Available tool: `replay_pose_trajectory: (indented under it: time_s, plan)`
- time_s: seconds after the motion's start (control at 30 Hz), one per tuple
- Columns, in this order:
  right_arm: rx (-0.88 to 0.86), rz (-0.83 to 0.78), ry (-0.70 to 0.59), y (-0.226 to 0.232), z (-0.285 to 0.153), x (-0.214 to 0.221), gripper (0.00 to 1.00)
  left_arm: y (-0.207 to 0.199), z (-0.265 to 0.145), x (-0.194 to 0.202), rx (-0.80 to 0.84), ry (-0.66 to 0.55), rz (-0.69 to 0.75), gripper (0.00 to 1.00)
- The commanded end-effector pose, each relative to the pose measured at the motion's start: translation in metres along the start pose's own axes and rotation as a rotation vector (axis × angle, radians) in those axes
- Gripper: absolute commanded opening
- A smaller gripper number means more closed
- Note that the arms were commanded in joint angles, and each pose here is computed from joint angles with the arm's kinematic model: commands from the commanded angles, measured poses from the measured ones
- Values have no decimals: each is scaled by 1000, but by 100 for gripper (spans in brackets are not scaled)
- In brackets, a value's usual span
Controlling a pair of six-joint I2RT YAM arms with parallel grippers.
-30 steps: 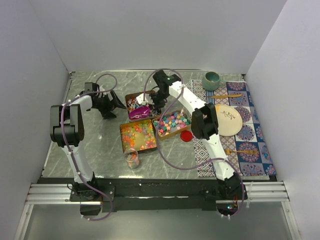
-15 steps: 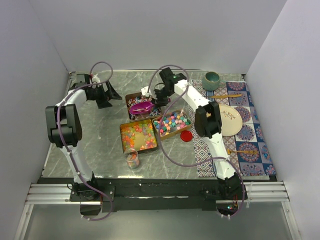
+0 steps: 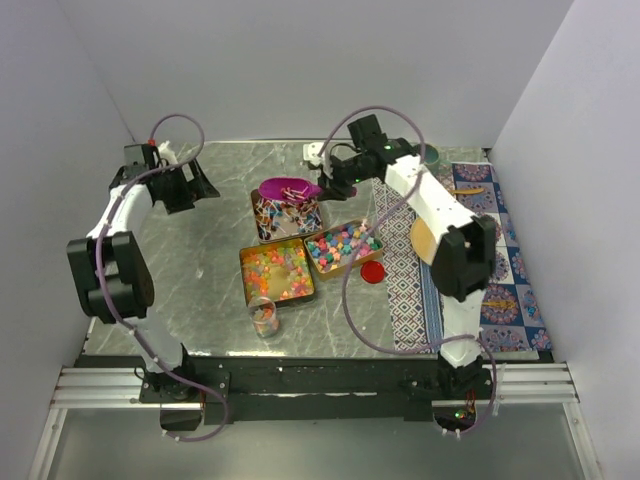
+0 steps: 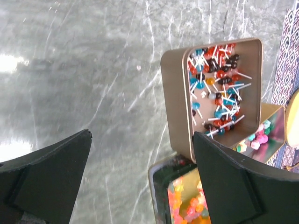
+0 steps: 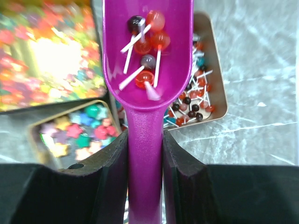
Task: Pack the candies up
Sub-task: Scoop the fake candies from the storage box, then place the fake candies in the packing bottle.
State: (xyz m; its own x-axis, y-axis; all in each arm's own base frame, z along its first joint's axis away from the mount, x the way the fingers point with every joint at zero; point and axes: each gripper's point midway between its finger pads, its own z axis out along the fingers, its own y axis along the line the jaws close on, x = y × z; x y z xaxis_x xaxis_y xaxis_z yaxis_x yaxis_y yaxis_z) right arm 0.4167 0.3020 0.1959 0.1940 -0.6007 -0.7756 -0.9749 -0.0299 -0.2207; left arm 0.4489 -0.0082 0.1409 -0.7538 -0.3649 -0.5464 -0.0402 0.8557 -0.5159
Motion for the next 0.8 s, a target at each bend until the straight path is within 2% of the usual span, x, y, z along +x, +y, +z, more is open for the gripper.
replay_pose_trajectory:
  time_s: [0.0, 0.23, 0.53, 0.77]
  plan:
    - [21, -46, -104, 19, -22, -47, 0, 6, -33, -7, -45, -80, 24, 97]
    - [-91, -139, 87, 85, -41, -42, 0, 23, -66, -3, -129, -156, -28, 97]
    - [-186, -203, 182, 165, -54, -48, 0, 3, -96, 3, -92, -244, -28, 97]
    - [-249, -266, 290, 208, -55, -36, 0, -8, -113, 11, -73, -304, -17, 97]
